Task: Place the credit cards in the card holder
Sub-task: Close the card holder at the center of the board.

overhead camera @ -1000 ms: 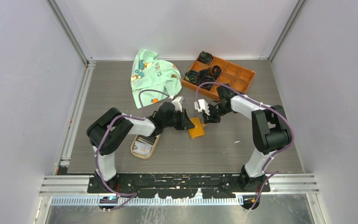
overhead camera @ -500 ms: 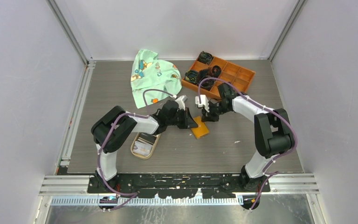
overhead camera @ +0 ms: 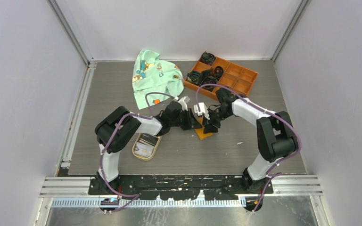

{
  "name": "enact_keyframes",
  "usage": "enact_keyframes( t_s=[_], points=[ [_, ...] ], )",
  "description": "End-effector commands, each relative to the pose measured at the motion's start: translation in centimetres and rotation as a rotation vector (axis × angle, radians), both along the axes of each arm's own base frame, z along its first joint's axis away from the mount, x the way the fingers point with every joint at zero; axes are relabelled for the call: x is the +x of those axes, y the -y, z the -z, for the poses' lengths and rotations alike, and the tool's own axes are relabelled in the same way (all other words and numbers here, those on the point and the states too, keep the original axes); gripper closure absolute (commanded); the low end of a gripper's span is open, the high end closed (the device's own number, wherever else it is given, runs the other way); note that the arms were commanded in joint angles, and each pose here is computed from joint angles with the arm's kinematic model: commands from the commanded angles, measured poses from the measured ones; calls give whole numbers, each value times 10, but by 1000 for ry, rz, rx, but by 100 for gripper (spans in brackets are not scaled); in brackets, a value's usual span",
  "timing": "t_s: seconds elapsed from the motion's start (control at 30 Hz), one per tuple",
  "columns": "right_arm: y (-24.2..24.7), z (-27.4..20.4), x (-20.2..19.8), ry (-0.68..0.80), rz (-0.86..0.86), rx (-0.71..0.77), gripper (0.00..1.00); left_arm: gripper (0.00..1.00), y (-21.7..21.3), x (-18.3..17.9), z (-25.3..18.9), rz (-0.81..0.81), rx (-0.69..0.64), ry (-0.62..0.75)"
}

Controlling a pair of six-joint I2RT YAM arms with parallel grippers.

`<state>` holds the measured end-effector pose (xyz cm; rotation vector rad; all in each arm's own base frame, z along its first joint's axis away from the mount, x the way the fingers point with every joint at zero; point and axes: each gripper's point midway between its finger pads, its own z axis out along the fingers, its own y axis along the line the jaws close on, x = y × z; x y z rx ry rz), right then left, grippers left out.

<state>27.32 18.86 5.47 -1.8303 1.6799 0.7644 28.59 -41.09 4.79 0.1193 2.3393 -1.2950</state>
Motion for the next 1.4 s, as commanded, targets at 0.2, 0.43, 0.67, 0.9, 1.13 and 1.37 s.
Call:
enact_keyframes(
  t_s=[0.2, 0.43, 0.67, 0.9, 1.13, 1.37],
  points=[
    [19, -96, 19, 14, 351, 76, 40, 97, -13, -17, 57, -141, 115, -131],
    [42, -56, 18, -13, 552, -48, 44, 98, -3, -19, 66, -278, 86, -172],
    [58, -30, 35, 19, 667, -137, 47, 100, 3, -20, 68, -371, 75, -179],
    [45, -15, 37, 18, 662, -195, 50, 100, 1, -19, 68, -386, 74, -174],
    [49, -8, 41, 54, 682, -279, 60, 100, 0, -19, 67, -384, 77, -166],
    [51, -8, 47, 89, 695, -305, 72, 100, 0, -19, 67, -379, 76, -163]
  ],
)
